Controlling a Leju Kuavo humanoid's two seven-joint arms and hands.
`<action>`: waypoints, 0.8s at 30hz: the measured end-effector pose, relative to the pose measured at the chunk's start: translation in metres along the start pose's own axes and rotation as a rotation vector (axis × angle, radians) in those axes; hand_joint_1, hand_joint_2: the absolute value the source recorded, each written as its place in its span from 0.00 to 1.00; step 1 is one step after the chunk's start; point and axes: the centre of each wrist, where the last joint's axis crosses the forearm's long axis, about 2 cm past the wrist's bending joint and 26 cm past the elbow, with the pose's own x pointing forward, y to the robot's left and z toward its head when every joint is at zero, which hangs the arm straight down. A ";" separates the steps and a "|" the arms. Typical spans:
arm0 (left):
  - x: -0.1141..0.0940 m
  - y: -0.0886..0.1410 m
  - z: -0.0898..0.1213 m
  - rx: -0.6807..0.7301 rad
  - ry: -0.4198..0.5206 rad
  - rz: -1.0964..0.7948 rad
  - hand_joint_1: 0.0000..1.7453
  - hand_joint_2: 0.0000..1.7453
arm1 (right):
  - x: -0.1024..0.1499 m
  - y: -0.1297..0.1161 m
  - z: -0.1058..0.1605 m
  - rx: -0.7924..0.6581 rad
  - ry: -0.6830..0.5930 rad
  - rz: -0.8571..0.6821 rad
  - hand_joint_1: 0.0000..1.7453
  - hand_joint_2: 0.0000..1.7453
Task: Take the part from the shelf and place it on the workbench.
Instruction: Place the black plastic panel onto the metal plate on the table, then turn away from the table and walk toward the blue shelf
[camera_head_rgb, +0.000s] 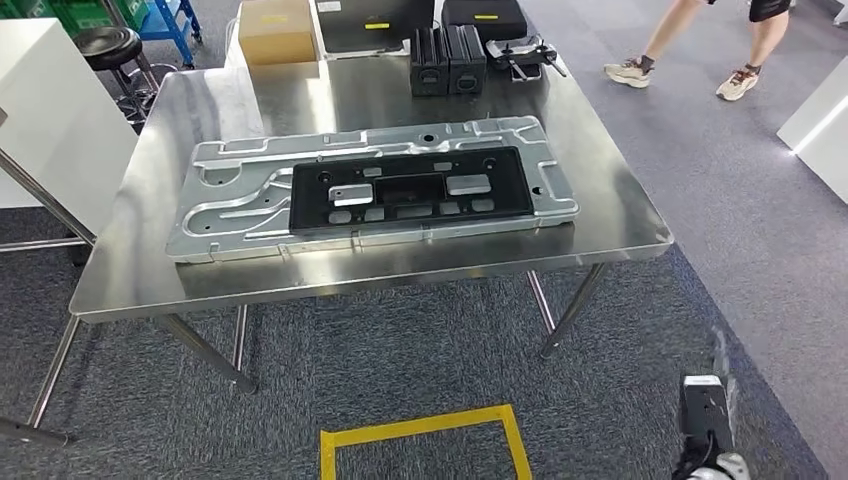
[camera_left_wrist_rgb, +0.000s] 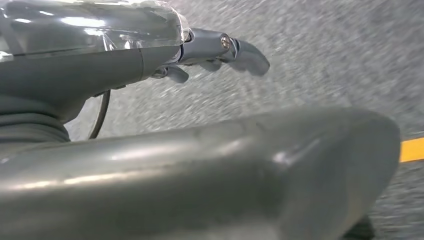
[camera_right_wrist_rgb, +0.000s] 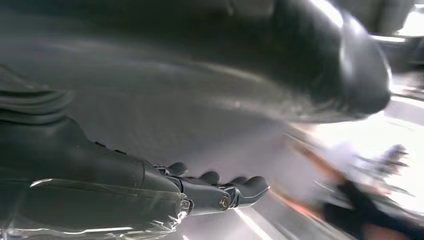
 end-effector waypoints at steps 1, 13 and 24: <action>0.000 0.000 0.000 -0.001 0.009 -0.001 0.00 0.00 | -0.009 0.014 0.016 0.003 0.081 -0.067 0.00 0.00; 0.004 0.001 -0.001 -0.010 0.012 -0.049 0.00 0.00 | -0.020 0.133 0.158 0.338 0.929 -0.124 0.00 0.00; 0.006 0.000 -0.001 -0.022 -0.027 -0.105 0.00 0.00 | -0.002 0.161 0.203 0.701 1.211 0.134 0.00 0.75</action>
